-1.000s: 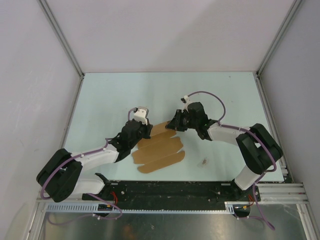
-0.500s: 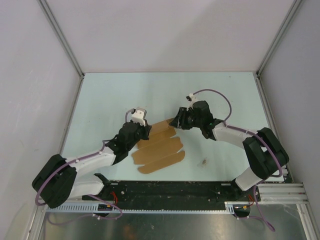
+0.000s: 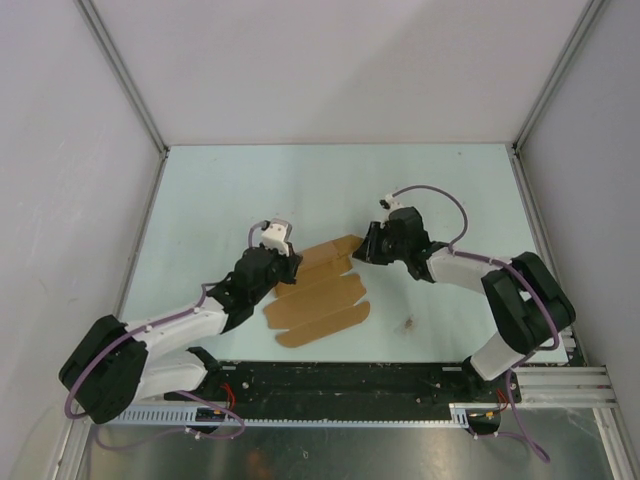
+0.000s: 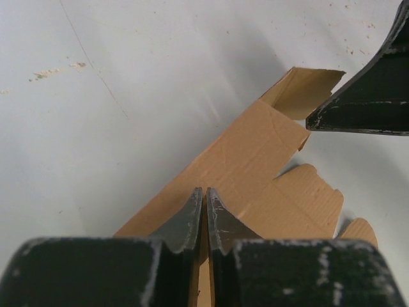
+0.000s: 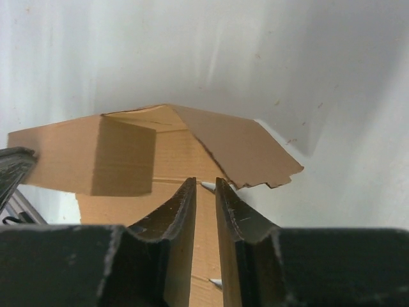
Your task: Fold the paper box
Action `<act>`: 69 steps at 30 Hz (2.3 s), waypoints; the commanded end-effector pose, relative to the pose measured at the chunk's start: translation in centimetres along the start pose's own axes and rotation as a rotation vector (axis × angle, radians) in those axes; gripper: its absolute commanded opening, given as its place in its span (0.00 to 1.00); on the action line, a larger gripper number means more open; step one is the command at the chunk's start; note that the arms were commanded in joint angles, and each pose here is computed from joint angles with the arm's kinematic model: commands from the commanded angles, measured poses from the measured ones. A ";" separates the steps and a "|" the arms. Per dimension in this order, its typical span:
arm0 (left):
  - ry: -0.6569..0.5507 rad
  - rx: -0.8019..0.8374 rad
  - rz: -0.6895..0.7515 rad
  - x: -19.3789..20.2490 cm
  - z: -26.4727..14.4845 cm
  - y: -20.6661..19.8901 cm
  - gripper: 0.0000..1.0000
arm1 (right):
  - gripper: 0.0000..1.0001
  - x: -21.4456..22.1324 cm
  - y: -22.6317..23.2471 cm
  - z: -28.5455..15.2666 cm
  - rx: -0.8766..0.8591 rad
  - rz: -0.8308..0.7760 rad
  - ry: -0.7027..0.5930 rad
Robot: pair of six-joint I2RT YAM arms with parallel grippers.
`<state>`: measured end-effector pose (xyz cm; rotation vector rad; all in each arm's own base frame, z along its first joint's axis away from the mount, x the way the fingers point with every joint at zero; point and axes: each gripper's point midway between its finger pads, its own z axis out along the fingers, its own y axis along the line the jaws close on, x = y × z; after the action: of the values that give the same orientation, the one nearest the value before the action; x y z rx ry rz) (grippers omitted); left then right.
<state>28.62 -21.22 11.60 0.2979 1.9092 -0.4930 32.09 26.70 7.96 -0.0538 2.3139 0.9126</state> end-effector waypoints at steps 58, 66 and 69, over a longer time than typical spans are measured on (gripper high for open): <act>0.076 0.022 -0.011 2.8 0.2 -0.6 0.04 | 0.18 3.6 4.0 5.0 -0.087 -0.211 -0.035; 0.084 0.016 -0.014 3.2 0.1 -0.4 0.04 | 0.18 4.8 4.0 6.1 -0.122 -0.176 -0.008; 0.083 0.014 -0.014 3.2 0.1 -0.4 0.04 | 0.17 5.2 3.9 6.4 -0.125 -0.169 0.000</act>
<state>28.23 -21.92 10.26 0.3067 1.9376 -0.5140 30.27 33.25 3.00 -0.2988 2.2547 0.8975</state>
